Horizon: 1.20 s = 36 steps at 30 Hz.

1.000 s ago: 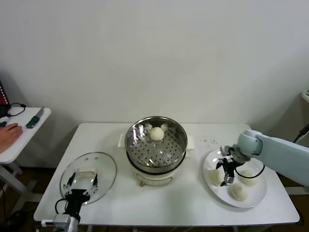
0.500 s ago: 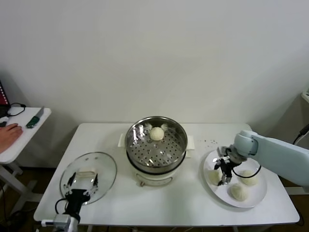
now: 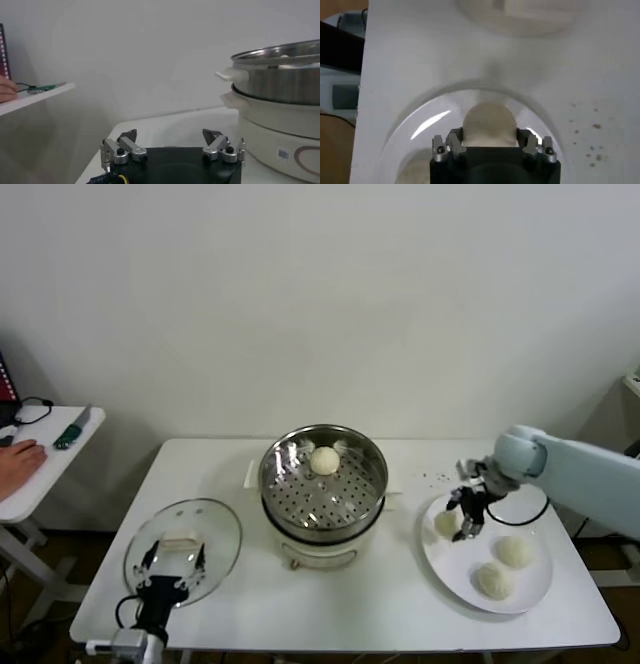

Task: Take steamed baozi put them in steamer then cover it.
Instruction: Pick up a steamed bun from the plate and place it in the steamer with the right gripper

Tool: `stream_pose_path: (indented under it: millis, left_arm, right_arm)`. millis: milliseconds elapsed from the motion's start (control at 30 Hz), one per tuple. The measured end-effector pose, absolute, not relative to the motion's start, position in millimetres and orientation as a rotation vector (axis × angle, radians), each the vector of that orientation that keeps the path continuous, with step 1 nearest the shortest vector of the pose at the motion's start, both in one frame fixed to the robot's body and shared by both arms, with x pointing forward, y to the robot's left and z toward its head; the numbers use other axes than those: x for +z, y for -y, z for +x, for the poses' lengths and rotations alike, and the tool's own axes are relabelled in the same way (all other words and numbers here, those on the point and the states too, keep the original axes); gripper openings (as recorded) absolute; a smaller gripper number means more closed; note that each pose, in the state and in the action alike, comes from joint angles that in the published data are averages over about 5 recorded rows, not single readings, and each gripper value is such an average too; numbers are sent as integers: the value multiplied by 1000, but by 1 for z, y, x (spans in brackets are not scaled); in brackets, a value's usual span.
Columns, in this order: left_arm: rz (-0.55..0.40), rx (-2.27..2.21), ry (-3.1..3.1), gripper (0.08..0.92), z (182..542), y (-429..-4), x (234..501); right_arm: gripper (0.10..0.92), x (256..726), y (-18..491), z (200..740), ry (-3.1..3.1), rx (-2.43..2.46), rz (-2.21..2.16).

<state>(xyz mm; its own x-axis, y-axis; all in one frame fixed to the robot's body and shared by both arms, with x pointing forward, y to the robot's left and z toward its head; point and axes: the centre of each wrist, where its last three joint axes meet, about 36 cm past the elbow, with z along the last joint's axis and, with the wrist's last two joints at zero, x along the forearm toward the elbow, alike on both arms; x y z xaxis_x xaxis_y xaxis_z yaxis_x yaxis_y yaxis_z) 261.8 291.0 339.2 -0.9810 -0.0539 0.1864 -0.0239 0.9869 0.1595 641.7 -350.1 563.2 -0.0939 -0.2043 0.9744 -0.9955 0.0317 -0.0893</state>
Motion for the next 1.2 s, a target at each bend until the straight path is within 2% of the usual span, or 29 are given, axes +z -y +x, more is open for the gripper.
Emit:
stream_pose_path:
  millis: [267, 533, 867, 1200]
  left_arm:
    - [15, -224, 2973, 823, 263, -285, 349]
    - [-20, -224, 2986, 823, 260, -281, 354]
    - [-32, -224, 3002, 823, 257, -279, 362]
    - [-16, -232, 2992, 823, 256, -282, 359]
  right_arm:
    - [687, 657, 300, 667, 1510, 1210, 1328]
    - [688, 698, 216, 680, 1513, 1259, 1408]
    - [695, 683, 109, 690, 1447, 1320, 1490]
    - [696, 635, 45, 692, 1384, 1331, 1535]
